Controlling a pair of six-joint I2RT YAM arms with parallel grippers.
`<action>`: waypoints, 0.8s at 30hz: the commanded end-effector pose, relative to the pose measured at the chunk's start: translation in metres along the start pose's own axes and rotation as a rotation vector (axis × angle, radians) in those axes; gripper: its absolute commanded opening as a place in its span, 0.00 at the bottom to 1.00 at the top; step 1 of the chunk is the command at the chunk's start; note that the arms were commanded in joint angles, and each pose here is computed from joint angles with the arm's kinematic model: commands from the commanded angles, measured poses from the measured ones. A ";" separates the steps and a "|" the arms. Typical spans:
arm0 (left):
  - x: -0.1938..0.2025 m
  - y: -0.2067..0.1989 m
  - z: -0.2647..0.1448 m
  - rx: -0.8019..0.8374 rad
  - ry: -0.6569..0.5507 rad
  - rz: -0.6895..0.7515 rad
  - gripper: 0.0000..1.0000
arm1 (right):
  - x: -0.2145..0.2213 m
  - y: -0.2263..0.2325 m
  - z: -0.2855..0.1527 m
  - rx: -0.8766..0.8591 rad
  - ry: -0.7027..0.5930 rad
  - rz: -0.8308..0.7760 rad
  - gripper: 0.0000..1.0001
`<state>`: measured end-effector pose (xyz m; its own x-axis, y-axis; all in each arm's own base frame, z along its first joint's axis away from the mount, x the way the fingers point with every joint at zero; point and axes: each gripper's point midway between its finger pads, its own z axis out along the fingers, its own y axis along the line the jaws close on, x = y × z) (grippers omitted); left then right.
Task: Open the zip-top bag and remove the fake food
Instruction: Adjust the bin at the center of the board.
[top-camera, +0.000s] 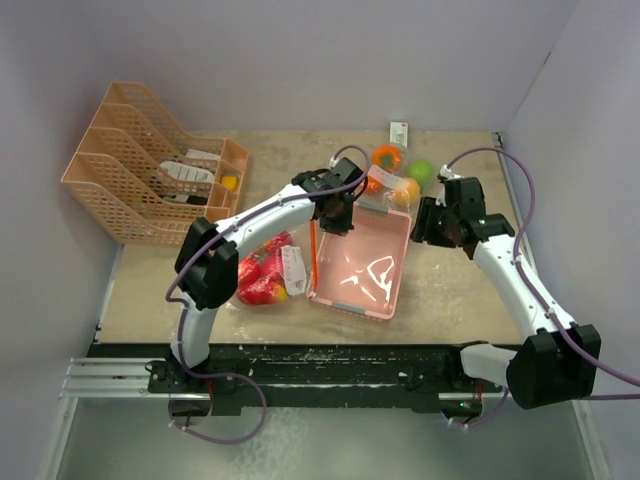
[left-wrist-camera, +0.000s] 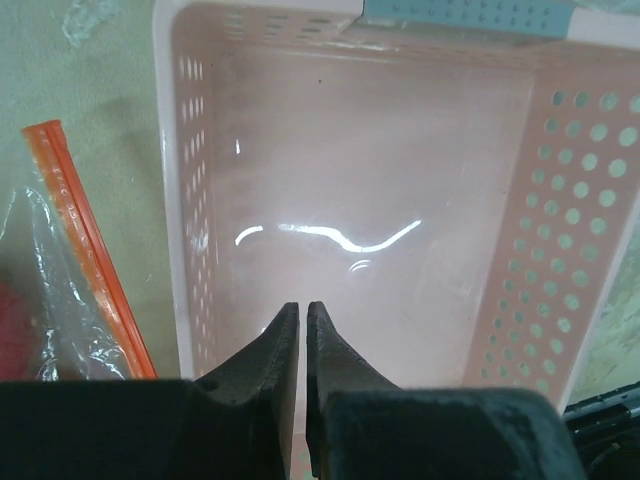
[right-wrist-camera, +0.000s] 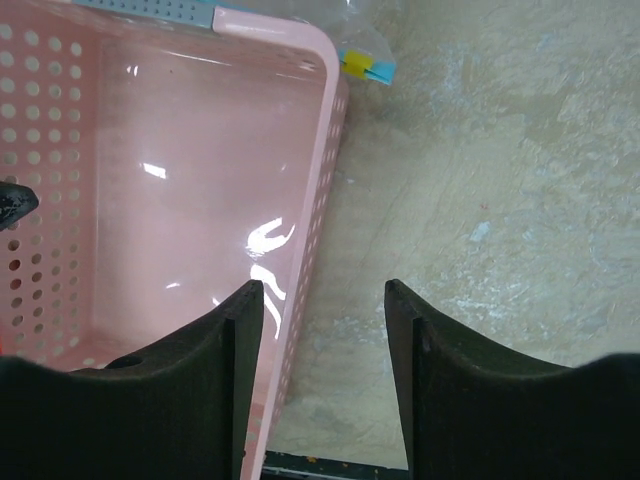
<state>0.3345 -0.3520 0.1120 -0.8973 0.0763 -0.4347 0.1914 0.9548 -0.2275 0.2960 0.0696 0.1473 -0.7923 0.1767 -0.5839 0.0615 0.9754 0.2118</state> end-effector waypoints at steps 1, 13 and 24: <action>-0.029 -0.001 -0.030 -0.028 -0.114 -0.031 0.25 | -0.008 0.005 -0.002 -0.018 -0.021 0.005 0.52; -0.042 0.033 -0.058 -0.056 -0.182 -0.089 0.77 | 0.032 0.019 0.050 -0.018 0.155 -0.071 0.36; -0.030 0.049 -0.057 -0.082 -0.157 -0.104 0.76 | 0.023 -0.007 0.051 0.149 0.168 -0.081 0.00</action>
<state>0.3478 -0.2953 0.1404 -0.8634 -0.0318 -0.5034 0.0674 0.9818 -0.1776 0.2915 0.0927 0.0702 -0.9168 0.0752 -0.3922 0.0230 0.9904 0.1360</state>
